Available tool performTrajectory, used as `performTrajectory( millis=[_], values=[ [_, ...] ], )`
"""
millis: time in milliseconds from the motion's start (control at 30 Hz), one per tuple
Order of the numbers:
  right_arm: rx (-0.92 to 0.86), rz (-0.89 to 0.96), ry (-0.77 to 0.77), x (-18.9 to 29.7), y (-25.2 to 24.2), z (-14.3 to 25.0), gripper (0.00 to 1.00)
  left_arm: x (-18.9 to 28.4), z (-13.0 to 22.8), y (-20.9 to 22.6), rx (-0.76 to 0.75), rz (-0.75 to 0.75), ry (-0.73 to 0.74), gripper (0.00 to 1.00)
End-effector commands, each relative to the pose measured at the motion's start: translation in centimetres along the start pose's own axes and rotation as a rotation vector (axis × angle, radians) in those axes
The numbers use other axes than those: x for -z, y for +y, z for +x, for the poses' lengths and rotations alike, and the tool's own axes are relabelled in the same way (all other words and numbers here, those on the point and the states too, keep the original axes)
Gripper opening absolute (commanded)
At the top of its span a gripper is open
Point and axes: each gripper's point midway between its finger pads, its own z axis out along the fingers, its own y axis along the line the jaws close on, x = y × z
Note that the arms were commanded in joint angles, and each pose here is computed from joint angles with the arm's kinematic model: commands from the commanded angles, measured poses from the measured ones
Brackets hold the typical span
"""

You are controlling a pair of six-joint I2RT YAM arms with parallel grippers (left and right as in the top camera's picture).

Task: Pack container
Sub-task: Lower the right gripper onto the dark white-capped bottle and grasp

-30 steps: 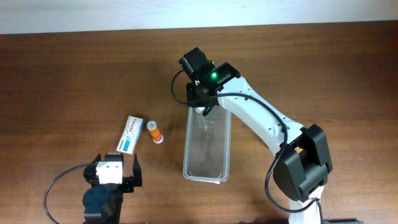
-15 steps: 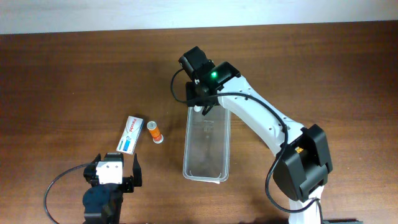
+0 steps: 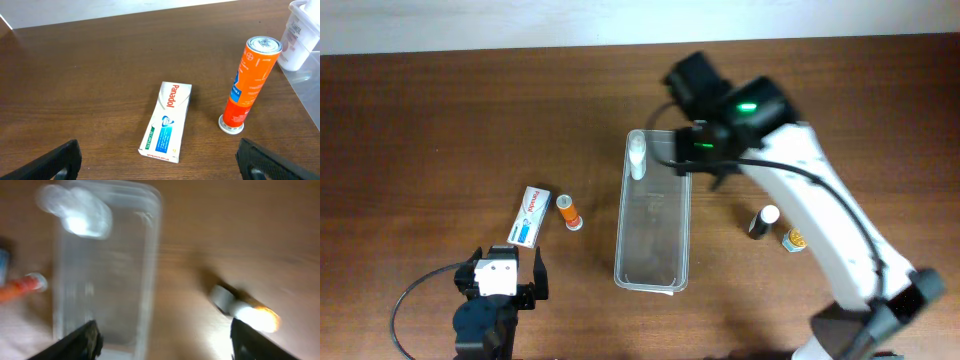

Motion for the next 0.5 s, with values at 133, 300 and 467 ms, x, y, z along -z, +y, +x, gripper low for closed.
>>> performTrajectory(
  millis=[133, 300, 467],
  values=[
    [-0.07, 0.164, 0.132, -1.8, -6.0, 2.1, 0.79, 0.0, -0.1, 0.0, -0.017, 0.004, -0.008, 0.99],
    [-0.088, 0.155, 0.226, -6.2, -6.9, 3.6, 0.78, 0.0, -0.1, 0.0, -0.017, 0.004, -0.008, 0.99],
    [-0.105, 0.046, 0.309, -10.1, -6.9, 5.0, 0.73, 0.0, -0.1, 0.0, -0.017, 0.004, -0.008, 0.99]
  ],
)
